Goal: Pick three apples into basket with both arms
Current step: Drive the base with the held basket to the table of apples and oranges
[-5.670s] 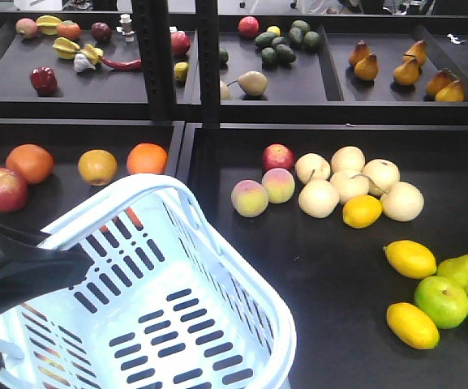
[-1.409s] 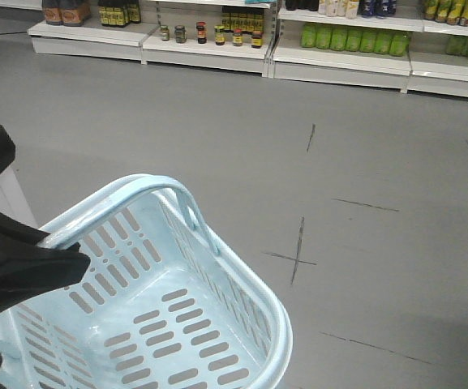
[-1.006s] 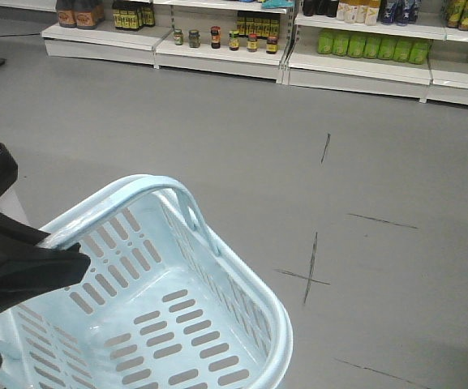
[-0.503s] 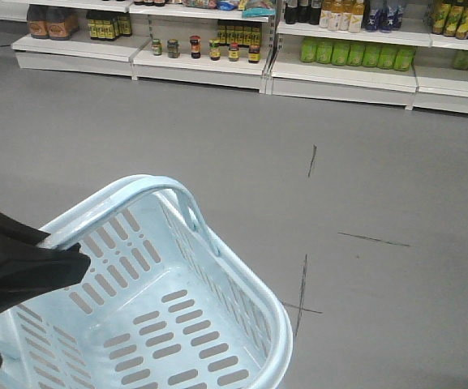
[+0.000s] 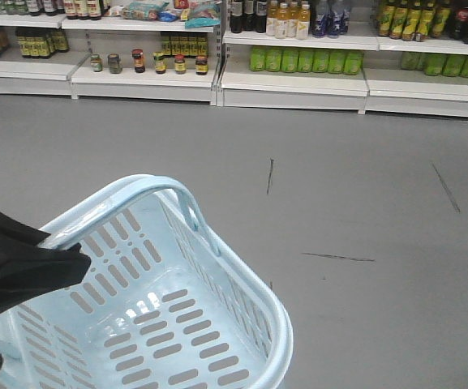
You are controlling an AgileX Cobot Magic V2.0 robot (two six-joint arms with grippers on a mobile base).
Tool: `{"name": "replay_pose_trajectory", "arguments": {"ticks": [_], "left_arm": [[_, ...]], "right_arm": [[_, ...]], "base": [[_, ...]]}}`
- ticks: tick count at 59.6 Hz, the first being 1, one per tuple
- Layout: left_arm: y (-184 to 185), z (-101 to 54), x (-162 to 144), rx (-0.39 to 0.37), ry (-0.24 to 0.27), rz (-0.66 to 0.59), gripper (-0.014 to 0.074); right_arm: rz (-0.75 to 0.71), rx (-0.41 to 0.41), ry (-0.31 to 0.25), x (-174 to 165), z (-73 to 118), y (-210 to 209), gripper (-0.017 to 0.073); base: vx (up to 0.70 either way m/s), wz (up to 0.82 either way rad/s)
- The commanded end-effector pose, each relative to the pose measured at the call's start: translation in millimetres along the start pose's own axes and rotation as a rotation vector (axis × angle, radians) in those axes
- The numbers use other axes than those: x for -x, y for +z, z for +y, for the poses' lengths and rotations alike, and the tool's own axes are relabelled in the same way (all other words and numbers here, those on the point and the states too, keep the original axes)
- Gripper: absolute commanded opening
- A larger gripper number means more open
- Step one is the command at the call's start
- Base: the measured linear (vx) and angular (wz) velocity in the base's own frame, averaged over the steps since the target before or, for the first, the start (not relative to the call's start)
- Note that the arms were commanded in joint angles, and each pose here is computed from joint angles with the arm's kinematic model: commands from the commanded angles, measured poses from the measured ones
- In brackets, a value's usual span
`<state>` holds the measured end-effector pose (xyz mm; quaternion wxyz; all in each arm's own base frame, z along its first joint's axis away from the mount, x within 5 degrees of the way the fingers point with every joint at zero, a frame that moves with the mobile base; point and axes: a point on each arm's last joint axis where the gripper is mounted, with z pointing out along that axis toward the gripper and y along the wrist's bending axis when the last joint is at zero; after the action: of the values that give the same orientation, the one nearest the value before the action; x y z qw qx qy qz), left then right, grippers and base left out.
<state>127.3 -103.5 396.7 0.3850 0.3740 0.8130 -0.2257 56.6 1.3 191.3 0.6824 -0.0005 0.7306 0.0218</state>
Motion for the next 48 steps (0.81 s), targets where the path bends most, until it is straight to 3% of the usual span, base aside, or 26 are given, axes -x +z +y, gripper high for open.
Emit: {"name": "replay_pose_trajectory", "arguments": {"ticks": [1,28,48], "left_arm": [[-9.8,-3.0,13.7,0.006,-0.022,-0.127,-0.0006],[-9.8,-3.0,13.7,0.006,-0.022,-0.127,-0.0006],[-9.8,-3.0,13.7,0.006,-0.022,-0.127,-0.0006]], "right_arm": [[-0.073,0.003,-0.017,3.3,0.5,-0.5,-0.0005],[-0.073,0.003,-0.017,3.3,0.5,-0.5,-0.0005],[-0.073,0.003,-0.017,3.3,0.5,-0.5,-0.0005]], "base": [[0.32,-0.27],[0.31,-0.31],[0.23,-0.54]]}}
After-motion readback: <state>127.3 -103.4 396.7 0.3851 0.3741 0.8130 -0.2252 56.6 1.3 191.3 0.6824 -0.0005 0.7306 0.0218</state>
